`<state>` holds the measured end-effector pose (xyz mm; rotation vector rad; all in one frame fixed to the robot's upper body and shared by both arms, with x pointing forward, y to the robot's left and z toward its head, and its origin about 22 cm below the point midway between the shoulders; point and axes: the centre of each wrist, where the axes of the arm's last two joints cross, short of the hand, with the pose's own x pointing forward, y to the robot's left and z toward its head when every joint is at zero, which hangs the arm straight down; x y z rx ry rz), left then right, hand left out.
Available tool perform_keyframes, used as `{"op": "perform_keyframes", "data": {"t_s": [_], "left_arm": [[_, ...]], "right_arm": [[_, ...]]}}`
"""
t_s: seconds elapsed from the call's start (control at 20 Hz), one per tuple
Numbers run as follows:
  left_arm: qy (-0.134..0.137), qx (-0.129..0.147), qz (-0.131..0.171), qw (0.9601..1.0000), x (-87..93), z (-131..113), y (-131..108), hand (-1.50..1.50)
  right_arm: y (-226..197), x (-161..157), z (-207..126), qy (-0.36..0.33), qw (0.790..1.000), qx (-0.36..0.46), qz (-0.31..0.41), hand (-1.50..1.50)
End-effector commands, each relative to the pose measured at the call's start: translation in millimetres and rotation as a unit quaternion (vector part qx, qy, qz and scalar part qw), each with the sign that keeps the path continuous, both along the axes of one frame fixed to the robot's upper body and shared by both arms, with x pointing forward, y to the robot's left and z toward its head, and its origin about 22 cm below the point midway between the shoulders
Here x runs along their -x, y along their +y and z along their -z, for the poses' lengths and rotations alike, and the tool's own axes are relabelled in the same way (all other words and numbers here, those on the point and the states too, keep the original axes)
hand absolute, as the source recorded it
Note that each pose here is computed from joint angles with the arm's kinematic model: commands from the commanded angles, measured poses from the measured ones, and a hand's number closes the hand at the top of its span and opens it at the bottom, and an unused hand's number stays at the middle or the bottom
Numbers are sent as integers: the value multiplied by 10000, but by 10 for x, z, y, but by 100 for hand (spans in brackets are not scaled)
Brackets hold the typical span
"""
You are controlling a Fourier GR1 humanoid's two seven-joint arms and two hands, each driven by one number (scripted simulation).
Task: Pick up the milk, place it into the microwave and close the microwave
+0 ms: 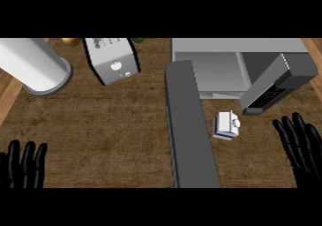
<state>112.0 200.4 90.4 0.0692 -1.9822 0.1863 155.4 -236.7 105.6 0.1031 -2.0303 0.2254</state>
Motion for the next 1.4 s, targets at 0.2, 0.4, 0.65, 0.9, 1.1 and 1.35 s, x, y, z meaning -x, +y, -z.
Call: {"op": "perform_keyframes", "data": {"t_s": [0.2, 0.4, 0.65, 0.9, 1.1, 1.35], "left_arm": [[32, 17, -21, 10000, 511, 19, 27, -150], [14, -25, 17, 10000, 625, 129, 183, -150], [10, -41, -5, 10000, 660, 237, 285, -150], [-7, -29, -97, 9999, 650, 250, 398, -150], [-29, -50, -46, 10000, 947, 205, 318, -150], [-40, -113, -83, 9999, 1156, 292, 424, -150]], "right_arm": [[59, 47, 125, -37, 9989, 323, 324, -150], [212, -18, 286, -56, 9989, 359, 312, -150], [241, -305, 609, 215, 9976, 398, 520, -150], [94, -490, 790, 206, 9961, 714, 480, -150], [58, -774, 805, 224, 9945, 829, 595, -150], [68, -837, 1171, 283, 9916, 1008, 754, -150]]}}
